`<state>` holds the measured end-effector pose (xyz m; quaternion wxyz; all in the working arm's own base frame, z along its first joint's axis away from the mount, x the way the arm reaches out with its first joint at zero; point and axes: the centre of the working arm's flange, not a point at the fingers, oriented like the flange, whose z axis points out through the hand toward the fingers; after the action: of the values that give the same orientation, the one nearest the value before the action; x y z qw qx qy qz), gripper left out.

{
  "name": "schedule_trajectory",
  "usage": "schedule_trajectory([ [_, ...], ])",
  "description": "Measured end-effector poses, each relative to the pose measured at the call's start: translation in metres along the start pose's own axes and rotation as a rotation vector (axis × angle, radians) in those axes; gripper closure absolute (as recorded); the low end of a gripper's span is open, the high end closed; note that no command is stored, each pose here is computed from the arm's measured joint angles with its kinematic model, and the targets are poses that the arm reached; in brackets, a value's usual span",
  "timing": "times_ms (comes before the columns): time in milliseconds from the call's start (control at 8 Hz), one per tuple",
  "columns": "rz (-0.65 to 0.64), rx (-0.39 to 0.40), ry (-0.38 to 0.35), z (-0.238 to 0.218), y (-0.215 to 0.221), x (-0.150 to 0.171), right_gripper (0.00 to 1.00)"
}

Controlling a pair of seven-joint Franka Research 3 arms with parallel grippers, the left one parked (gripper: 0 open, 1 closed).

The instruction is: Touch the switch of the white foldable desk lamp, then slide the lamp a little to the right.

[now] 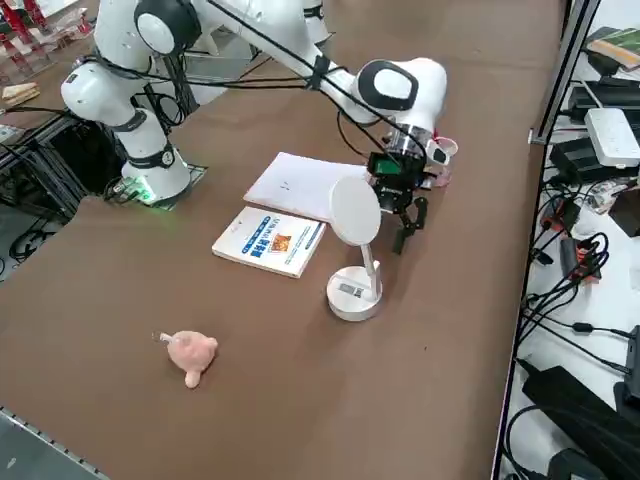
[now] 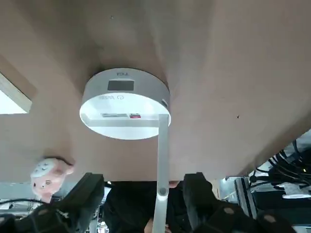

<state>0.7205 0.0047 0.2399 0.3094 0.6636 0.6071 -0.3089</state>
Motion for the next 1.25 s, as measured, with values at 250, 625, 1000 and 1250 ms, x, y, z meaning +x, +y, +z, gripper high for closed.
schedule_trajectory([
  [250, -0.004, 0.003, -0.002, 0.003, 0.0, 0.003, 0.0],
  [625, 0.003, 0.002, -0.004, 0.001, 0.001, 0.0, 0.0],
  [1000, 0.025, 0.003, -0.023, 0.005, 0.005, -0.012, 0.0],
  [1250, 0.036, 0.015, -0.04, 0.016, 0.006, -0.021, 0.0],
])
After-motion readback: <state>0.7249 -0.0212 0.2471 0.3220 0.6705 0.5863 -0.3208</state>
